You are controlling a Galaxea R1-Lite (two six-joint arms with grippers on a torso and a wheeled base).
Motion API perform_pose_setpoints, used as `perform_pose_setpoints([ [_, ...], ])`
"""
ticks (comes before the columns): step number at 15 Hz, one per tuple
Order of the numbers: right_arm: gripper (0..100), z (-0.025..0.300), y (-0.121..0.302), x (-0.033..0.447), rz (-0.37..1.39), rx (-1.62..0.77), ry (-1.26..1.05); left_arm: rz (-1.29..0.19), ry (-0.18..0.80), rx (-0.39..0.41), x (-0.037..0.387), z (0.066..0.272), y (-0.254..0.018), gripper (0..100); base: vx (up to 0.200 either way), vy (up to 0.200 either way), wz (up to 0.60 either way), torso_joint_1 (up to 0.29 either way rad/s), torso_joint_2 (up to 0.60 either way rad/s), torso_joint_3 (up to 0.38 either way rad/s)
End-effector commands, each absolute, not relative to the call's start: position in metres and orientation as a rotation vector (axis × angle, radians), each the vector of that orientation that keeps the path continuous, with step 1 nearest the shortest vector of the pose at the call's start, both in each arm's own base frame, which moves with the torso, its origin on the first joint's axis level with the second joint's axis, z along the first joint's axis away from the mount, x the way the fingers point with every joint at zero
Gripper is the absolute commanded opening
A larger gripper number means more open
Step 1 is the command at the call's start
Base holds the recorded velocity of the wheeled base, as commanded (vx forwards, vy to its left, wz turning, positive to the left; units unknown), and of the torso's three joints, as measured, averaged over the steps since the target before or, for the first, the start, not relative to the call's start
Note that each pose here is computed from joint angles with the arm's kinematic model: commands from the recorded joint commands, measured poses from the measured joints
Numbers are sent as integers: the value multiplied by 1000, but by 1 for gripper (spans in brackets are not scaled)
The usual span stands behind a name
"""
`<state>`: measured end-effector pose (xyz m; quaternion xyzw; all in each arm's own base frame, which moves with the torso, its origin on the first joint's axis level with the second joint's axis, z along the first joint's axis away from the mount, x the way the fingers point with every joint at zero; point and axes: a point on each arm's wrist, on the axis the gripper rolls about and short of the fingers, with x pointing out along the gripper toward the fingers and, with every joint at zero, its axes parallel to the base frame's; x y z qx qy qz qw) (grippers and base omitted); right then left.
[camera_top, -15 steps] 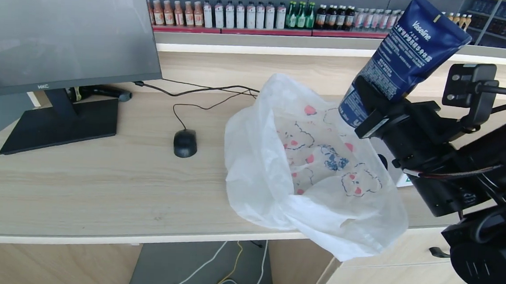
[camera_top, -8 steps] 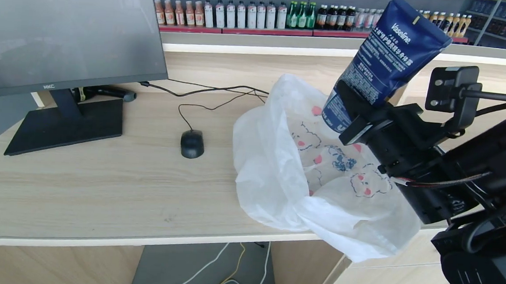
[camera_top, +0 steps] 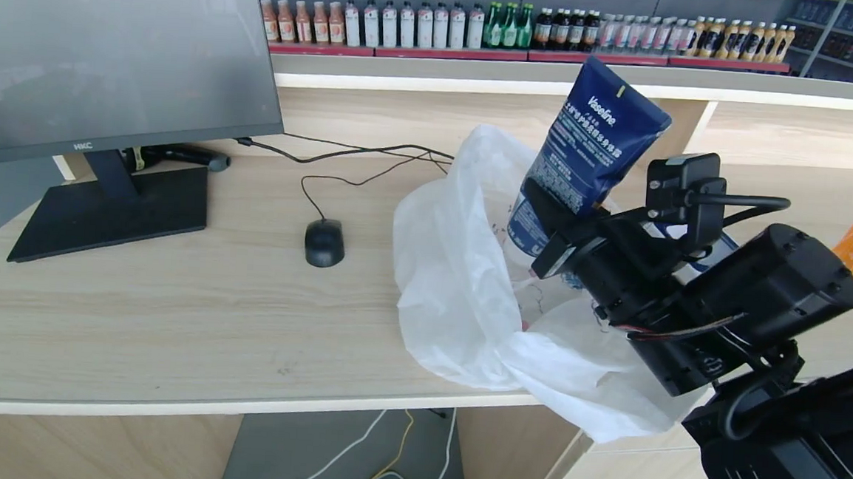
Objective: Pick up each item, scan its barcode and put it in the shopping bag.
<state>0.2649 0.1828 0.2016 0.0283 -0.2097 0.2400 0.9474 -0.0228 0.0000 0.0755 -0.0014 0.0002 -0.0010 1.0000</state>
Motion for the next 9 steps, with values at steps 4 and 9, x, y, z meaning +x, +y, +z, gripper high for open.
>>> perform_pose_setpoints([
  [4, 0, 187, 188, 267, 501, 41, -380, -2, 0, -3, -23, 75, 0, 100, 0, 0, 0, 0, 0, 0],
  [9, 0, 182, 195, 260, 525, 10, -369, -2, 0, -3, -23, 75, 0, 100, 0, 0, 0, 0, 0, 0],
])
